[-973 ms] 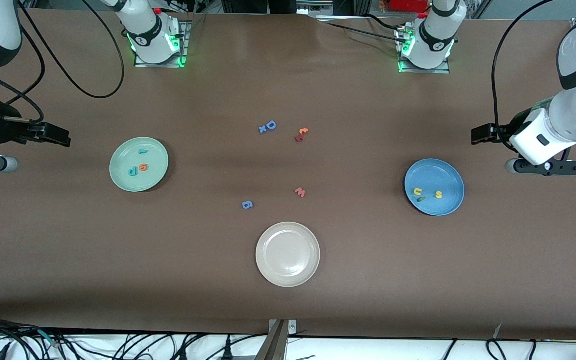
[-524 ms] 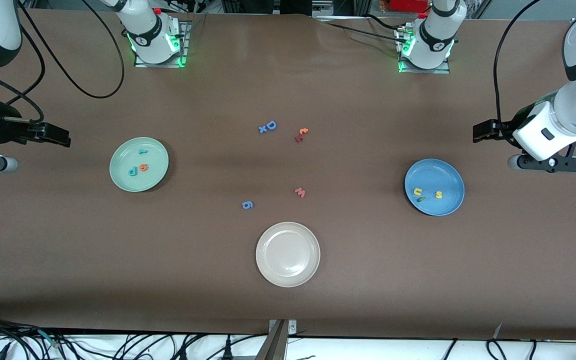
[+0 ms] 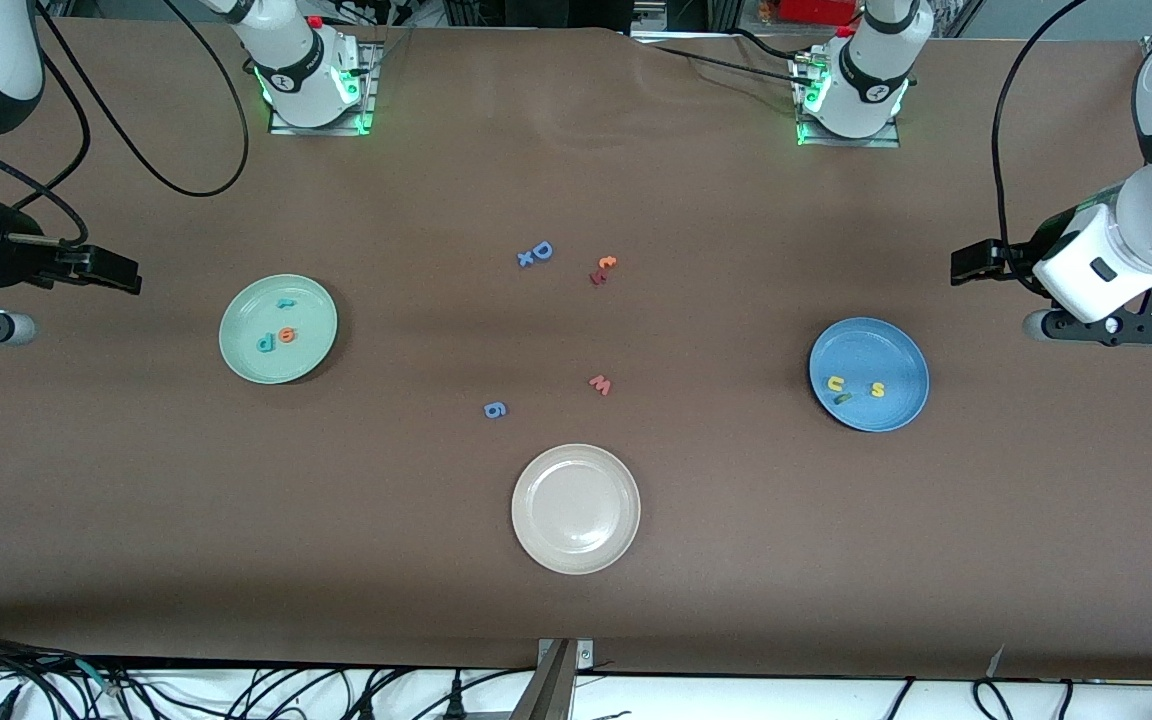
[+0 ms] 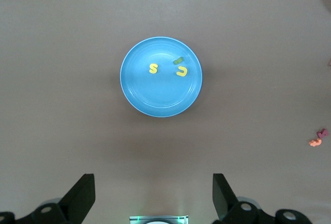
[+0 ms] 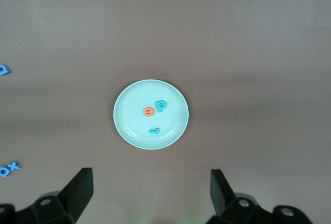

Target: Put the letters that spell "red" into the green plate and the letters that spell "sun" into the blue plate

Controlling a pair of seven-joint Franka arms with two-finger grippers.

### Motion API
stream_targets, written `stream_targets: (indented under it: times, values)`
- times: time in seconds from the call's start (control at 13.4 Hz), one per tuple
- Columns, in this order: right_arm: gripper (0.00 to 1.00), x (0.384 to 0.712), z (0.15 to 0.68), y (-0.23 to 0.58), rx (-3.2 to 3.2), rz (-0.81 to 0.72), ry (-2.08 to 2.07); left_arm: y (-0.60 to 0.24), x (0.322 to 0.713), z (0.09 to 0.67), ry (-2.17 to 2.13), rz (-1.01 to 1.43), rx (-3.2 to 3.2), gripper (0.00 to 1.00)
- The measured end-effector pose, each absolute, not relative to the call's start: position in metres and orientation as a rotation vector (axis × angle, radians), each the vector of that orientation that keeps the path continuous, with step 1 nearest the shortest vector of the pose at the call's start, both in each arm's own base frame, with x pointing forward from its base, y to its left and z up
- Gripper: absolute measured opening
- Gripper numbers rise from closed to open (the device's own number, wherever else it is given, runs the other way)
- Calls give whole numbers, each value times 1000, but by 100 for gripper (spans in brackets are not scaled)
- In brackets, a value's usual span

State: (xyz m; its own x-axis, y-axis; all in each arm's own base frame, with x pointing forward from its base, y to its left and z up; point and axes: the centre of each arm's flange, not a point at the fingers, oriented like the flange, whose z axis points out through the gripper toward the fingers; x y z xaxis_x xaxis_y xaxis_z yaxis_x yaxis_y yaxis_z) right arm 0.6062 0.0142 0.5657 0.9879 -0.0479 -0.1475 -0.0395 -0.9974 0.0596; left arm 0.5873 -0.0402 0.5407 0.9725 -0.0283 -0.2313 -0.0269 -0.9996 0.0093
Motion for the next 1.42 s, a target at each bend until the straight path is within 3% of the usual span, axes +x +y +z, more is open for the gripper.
stream_targets:
  times: [1.42]
  values:
    - [100, 606, 566, 14, 3076, -230, -68, -45, 582, 541, -120, -295, 3112, 100]
